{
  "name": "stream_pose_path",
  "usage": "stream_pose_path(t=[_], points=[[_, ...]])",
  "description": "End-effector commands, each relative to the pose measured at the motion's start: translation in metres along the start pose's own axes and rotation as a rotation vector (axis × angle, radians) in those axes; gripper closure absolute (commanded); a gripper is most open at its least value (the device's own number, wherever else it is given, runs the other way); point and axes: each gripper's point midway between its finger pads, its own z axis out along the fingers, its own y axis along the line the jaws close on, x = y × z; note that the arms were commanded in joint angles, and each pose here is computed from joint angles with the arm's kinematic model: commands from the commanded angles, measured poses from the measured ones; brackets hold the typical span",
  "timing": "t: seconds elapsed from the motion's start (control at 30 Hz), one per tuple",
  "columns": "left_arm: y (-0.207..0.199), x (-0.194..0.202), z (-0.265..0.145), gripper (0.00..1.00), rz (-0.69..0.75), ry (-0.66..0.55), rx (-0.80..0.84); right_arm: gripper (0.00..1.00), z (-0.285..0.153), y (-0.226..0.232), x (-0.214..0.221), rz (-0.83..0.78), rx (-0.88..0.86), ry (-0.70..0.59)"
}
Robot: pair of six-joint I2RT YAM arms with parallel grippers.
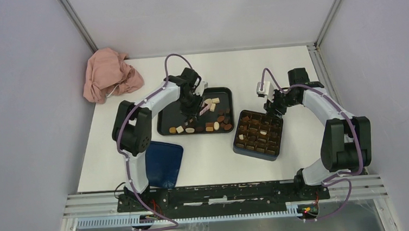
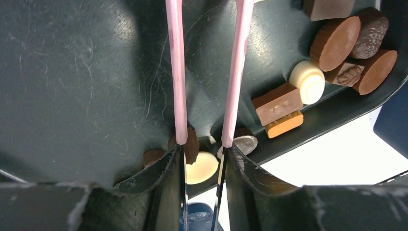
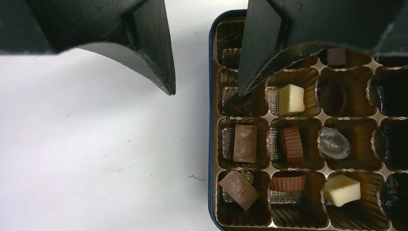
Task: Pack the chocolate
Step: Pick up the fake chocolate from the plate.
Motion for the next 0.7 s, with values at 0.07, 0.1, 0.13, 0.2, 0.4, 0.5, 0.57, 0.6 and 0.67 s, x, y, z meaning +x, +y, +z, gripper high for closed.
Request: stream_pose_path(t=[0.07,0.1,0.13,0.2,0.4,0.5,0.57,0.6,0.67], points=[[-0.010,-0.016,-0.005,0.59,0.076,-0.023,0.025,0.44,-0.011,-0.009,-0.018,-0.045,0.029,-0.038],[-0.008,-0.018,-0.005,0.59,0.070,-0.024,0.014,0.44,-0.011,-0.009,-0.018,-0.047,0.029,-0.039],[-0.006,-0.020,-0.004,0.58,0.066,-0.023,0.003,0.44,-0.011,-0.008,-0.018,-0.048,0.027,-0.039],[-0.003,-0.023,-0.004,0.58,0.059,-0.024,-0.015,0.44,-0.011,-0.009,-0.018,-0.049,0.028,-0.040],[-0.005,-0.029,0.000,0.57,0.061,-0.009,-0.001,0.44,-0.012,-0.009,-0.019,-0.051,0.028,-0.040],[-0.006,-0.031,0.001,0.57,0.064,-0.005,0.003,0.44,-0.012,-0.008,-0.019,-0.053,0.027,-0.039],[-0.006,-0.031,0.002,0.57,0.065,0.000,0.004,0.44,-0.012,-0.008,-0.018,-0.049,0.025,-0.038],[-0.006,-0.032,0.003,0.57,0.066,-0.001,0.005,0.44,-0.011,-0.008,-0.018,-0.051,0.025,-0.039],[-0.007,-0.032,0.003,0.57,0.065,-0.002,0.010,0.44,-0.012,-0.008,-0.018,-0.053,0.026,-0.038]])
